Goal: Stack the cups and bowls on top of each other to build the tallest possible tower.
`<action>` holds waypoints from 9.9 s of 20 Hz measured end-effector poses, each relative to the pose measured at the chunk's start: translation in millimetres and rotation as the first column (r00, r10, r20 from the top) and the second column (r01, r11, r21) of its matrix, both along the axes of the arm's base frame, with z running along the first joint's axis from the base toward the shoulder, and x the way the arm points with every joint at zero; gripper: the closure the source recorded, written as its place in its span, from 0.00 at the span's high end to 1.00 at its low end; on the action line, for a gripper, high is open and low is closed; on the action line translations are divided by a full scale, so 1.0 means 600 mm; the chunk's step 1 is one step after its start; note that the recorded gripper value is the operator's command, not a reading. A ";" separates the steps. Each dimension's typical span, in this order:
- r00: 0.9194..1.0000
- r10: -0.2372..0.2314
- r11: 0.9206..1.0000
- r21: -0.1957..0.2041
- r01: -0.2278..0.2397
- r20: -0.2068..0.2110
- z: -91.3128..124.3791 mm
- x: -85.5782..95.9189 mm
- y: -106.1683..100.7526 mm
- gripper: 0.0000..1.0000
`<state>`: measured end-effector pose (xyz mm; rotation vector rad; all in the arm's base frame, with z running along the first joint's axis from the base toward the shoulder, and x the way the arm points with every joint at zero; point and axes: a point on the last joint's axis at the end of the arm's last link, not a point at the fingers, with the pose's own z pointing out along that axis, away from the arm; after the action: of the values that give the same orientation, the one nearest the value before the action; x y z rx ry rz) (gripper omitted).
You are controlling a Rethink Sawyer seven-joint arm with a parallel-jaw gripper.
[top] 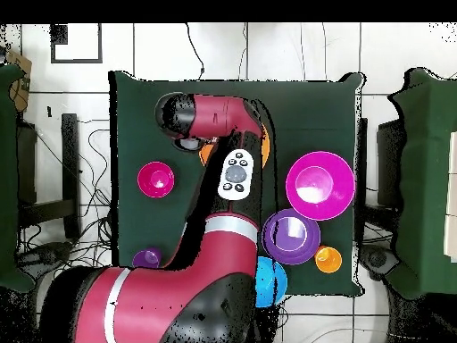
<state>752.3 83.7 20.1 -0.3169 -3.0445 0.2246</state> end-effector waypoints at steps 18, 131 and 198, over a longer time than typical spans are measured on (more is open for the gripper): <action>0.997 -0.057 0.997 -0.047 0.060 0.059 0.001 -0.042 0.028 0.00; 0.998 -0.013 0.999 -0.047 0.016 0.055 0.004 -0.080 0.085 0.00; 0.983 -0.153 0.986 -0.080 0.146 -0.100 -0.023 0.028 -0.013 0.00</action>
<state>768.9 76.2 6.5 -0.5192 -2.8960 0.3305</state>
